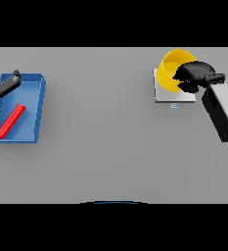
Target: Pick up the red beaker and tilt it to pour out 1 green nut into yellow bowl. Pick up the yellow bowl and place it on the metallic measuring scale.
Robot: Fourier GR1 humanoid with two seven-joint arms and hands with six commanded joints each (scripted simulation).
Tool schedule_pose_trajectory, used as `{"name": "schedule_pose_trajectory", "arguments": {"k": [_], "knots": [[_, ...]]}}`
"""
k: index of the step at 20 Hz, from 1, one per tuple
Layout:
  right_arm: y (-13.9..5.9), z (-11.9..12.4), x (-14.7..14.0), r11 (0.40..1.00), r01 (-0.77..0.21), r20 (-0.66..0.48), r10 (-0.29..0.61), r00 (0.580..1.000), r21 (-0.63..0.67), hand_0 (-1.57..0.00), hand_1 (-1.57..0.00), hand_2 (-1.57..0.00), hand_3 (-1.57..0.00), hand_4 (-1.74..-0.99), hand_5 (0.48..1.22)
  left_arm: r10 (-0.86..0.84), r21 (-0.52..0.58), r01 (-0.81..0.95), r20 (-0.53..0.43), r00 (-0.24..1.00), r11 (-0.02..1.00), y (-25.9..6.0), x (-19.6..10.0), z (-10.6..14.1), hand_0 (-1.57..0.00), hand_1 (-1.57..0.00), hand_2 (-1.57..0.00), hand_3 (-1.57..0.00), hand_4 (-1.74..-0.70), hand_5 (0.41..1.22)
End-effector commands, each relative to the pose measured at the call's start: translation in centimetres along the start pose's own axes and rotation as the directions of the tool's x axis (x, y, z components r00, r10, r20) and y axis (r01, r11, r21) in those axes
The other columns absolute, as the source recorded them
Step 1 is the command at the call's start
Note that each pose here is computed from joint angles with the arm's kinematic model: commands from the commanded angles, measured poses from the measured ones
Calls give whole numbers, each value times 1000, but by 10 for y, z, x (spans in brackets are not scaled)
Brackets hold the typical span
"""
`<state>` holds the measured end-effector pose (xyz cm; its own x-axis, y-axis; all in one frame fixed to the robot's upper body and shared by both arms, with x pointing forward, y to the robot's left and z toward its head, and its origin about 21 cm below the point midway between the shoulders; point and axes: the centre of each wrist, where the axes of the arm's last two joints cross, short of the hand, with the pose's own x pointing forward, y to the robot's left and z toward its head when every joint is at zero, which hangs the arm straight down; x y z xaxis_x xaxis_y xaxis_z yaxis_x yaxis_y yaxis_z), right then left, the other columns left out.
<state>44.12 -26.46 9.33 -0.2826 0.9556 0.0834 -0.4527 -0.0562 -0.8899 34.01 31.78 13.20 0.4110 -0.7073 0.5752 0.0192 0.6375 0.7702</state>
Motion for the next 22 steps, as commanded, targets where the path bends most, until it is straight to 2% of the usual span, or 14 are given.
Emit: {"name": "schedule_pose_trajectory", "arguments": {"k": [1,3,5,6,7,8,10,13,17,22], "knots": [[2,0,-2,1000,-3,2,3,1000,-1,-1571,-1475,-1567,-1510,-1727,1221,-2,-1,2,-3,1000,1000,0,-2,1,1,1,1,1,-805,728],[4,0,-6,1000,6,10,-6,1000,1,-1548,-1420,-1568,-1481,-1721,1221,-1,-1,1,-19,1000,1000,1,-3,-3,1,1,1,1,-806,734],[2,-2,-5,1000,24,7,-24,1000,19,-1536,-1411,-1569,-1165,-1728,1221,-4,1,4,-4,1000,1000,4,-3,-4,1,1,1,1,-811,740],[3,-3,-5,999,35,-1,-35,999,26,-1543,-1443,-1496,-1022,-1659,1221,1,-8,-1,0,1000,1000,2,-4,-5,1,1,1,1,-813,745],[2,-5,-4,999,44,-14,-44,999,32,-1525,-1350,-1348,-907,-1596,1134,-1,-17,1,-4,1000,1000,0,-5,-3,1,1,1,1,-812,745],[5,-5,-7,998,51,-15,-51,999,37,-1219,-1083,-1132,-824,-1548,1053,-7,-16,6,-12,1000,1000,-1,-4,-4,1,1,1,1,-812,744],[4,-7,-4,997,56,-9,-56,998,52,-780,-692,-810,-711,-1470,928,-5,-18,4,-24,1000,1000,-5,-4,-5,1,1,1,1,-812,745],[5,-9,-5,996,59,-7,-58,998,64,-399,-354,-518,-604,-1410,821,-17,-9,17,-12,1000,1000,-4,1,-10,1,1,1,1,-806,738],[1,-10,-6,996,31,17,-32,999,86,-163,-144,-288,-475,-1356,755,3,-9,-3,-19,1000,1000,-4,2,-10,1,1,1,1,-812,736],[4,-11,-10,994,16,8,-17,1000,105,-53,-47,-115,-348,-1308,733,5,-8,-5,-11,1000,1000,-3,-1,-9,1,1,1,1,-821,734]]}}
